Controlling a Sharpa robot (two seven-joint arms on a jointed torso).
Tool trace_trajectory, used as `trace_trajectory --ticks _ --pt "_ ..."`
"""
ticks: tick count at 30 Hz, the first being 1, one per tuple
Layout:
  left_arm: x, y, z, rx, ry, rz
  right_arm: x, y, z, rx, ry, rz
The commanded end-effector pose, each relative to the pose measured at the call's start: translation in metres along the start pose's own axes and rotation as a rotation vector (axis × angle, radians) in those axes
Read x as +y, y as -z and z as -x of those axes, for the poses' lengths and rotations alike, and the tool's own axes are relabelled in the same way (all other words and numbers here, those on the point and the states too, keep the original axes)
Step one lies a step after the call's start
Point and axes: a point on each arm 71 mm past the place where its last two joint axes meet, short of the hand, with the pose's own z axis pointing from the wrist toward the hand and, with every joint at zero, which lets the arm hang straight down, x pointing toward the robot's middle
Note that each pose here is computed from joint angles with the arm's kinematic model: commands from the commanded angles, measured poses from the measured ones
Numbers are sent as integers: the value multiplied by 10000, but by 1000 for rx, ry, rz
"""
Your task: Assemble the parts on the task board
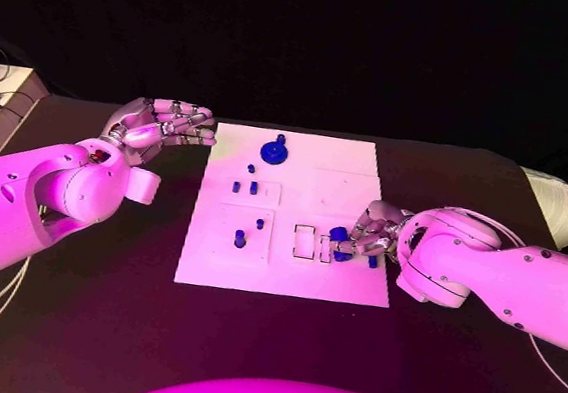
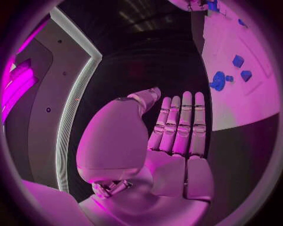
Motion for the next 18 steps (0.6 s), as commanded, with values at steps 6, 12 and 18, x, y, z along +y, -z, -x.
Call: trace_trajectory --ticks 6,12,18 --pt "-4 5 7 12 6 2 -61 48 17 -45 -29 -15" --pt "0 7 14 14 6 7 -35 126 81 -14 -111 -17" --pt "6 3 3 21 8 11 49 209 160 20 -178 -6"
